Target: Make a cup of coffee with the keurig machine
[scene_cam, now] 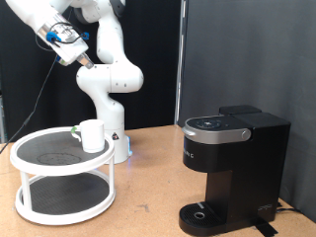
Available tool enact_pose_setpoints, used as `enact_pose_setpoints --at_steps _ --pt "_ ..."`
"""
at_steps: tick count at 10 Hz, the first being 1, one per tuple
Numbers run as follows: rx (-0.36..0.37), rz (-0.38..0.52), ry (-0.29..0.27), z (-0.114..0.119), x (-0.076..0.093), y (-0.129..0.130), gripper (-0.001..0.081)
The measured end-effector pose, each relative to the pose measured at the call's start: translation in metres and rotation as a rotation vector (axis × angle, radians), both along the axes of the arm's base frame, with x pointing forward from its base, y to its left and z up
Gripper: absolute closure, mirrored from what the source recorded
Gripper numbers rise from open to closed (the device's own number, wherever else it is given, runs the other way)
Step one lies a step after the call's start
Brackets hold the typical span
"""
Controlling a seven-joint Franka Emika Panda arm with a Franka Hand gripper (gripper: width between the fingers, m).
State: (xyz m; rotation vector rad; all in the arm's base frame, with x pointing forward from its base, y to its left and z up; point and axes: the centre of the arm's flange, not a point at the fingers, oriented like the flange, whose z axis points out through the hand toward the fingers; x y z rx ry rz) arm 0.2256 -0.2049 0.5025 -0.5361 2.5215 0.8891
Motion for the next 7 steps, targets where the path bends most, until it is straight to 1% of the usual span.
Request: enact_pose_setpoints --at_steps 2,5,7 --pt "-0.011 -0.029 -0.005 -0.002 -0.003 -0.009 0.0802" --pt "-0.029 -0.122 -0.009 -0.007 -0.004 -0.024 0.0802" --pt "-0.027 -0.145 0.0 -0.013 -0.003 -0.03 0.0802"
